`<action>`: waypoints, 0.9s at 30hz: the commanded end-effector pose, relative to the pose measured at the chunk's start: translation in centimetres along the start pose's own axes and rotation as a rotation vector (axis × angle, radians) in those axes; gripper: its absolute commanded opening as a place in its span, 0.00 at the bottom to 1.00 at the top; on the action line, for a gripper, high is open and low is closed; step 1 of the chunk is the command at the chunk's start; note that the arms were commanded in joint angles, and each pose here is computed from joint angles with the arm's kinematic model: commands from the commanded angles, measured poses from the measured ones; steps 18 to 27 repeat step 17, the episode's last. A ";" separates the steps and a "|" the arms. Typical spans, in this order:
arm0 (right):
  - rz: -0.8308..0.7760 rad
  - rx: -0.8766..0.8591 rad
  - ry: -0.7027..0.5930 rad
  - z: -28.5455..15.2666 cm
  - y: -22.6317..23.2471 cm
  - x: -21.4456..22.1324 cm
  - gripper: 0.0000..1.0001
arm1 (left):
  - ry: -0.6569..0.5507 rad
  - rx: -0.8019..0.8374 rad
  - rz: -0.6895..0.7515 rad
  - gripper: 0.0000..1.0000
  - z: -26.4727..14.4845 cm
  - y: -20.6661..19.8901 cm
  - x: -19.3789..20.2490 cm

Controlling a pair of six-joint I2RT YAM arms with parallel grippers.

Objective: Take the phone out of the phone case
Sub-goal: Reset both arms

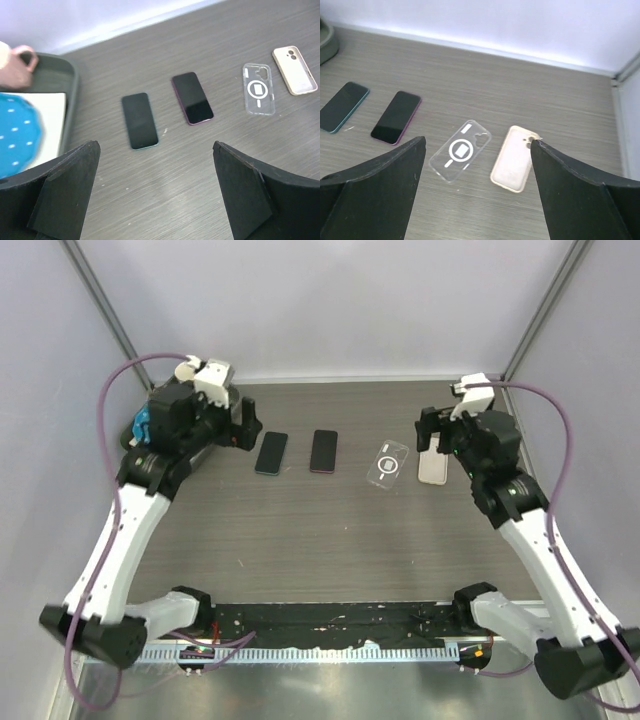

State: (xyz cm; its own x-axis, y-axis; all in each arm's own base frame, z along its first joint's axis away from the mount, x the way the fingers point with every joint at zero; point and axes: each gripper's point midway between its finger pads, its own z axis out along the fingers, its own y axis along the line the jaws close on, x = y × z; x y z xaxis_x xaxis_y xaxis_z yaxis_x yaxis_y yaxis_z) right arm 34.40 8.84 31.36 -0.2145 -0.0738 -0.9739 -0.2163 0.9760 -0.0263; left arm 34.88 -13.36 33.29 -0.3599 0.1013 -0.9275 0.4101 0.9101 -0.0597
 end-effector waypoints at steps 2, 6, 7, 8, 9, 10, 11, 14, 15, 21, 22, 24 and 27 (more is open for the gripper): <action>-0.047 0.321 -0.146 -6.0 -6.2 -4.2 0.91 | -0.084 -0.198 0.118 1.00 -6.8 3.5 0.2; -0.056 0.579 -0.239 -10.6 -10.5 -5.2 0.92 | -0.052 -0.282 0.152 1.00 -10.1 5.3 2.4; -0.058 0.604 -0.247 -11.2 -10.9 -5.0 0.92 | -0.048 -0.304 0.153 1.00 -10.4 5.8 2.9; -0.053 0.647 -0.250 -11.8 -11.5 -4.8 0.93 | -0.043 -0.326 0.153 1.00 -10.9 6.1 3.8; -0.045 0.666 -0.255 -12.0 -11.8 -4.3 0.93 | -0.044 -0.342 0.153 1.00 -10.9 6.5 4.0; -0.035 0.687 -0.268 -12.7 -12.1 -4.3 0.93 | -0.034 -0.355 0.147 1.00 -10.8 6.8 4.8; -0.010 0.717 -0.279 -13.1 -12.5 -4.1 0.93 | -0.039 -0.362 0.145 1.00 -10.9 7.0 4.8; 0.009 0.754 -0.299 -13.7 -13.1 -3.8 0.93 | -0.045 -0.364 0.145 1.00 -10.8 7.0 4.8; 0.017 0.772 -0.304 -14.0 -13.3 -3.8 0.93 | -0.045 -0.362 0.145 1.00 -10.7 7.1 4.7; 0.032 0.793 -0.315 -14.4 -13.6 -4.0 0.98 | -0.050 -0.349 0.139 1.00 -10.6 6.8 4.5; 0.032 0.793 -0.315 -14.4 -13.6 -4.0 0.98 | -0.050 -0.349 0.139 1.00 -10.6 6.8 4.5; 0.032 0.793 -0.315 -14.4 -13.6 -4.0 0.98 | -0.050 -0.349 0.139 1.00 -10.6 6.8 4.5; 0.032 0.793 -0.315 -14.4 -13.6 -4.0 0.98 | -0.050 -0.349 0.139 1.00 -10.6 6.8 4.5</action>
